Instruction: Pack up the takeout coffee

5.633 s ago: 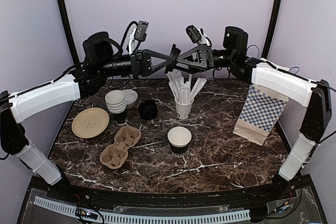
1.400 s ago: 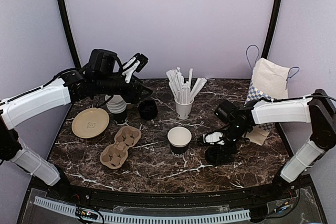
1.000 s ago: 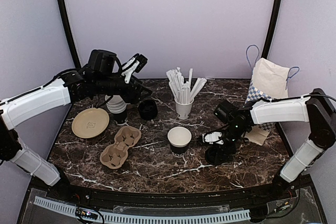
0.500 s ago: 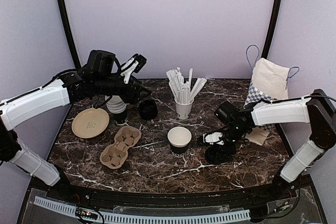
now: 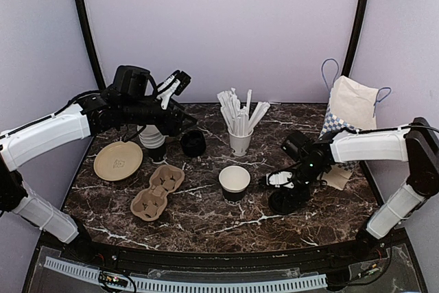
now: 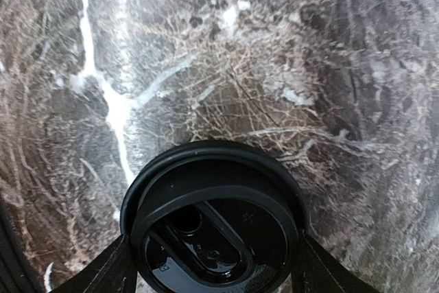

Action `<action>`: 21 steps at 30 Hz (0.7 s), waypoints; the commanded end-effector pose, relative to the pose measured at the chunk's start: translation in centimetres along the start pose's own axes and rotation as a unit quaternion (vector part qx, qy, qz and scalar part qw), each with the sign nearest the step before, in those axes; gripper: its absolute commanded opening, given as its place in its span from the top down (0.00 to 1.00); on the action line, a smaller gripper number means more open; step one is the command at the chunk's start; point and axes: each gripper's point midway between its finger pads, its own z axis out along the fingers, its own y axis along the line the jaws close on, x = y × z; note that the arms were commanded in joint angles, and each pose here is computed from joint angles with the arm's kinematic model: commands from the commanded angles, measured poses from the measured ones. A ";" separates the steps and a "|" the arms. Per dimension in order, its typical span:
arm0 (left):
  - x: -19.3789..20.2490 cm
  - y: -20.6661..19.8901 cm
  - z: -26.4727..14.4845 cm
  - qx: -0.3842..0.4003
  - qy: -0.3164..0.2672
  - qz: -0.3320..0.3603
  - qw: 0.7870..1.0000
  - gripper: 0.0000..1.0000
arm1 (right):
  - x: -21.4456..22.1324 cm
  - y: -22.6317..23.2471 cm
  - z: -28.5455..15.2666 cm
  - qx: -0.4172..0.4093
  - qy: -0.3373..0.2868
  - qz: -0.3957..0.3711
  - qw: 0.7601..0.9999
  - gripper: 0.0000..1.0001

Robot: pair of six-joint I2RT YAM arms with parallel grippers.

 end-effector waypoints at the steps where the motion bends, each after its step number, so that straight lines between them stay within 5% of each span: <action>1: -1.2 0.0 -1.3 0.000 -0.026 0.007 1.000 0.33 | -3.0 -0.2 -4.7 0.015 -0.040 -0.001 0.999 0.27; 10: -1.0 0.4 -1.2 -0.001 -0.025 0.003 1.000 0.33 | -10.3 -1.1 -12.6 0.030 -0.117 -0.033 0.992 0.28; 21: -1.1 0.6 -1.6 -0.005 -0.030 0.002 1.000 0.33 | -16.3 -1.0 -11.0 -0.005 -0.093 -0.052 0.994 0.29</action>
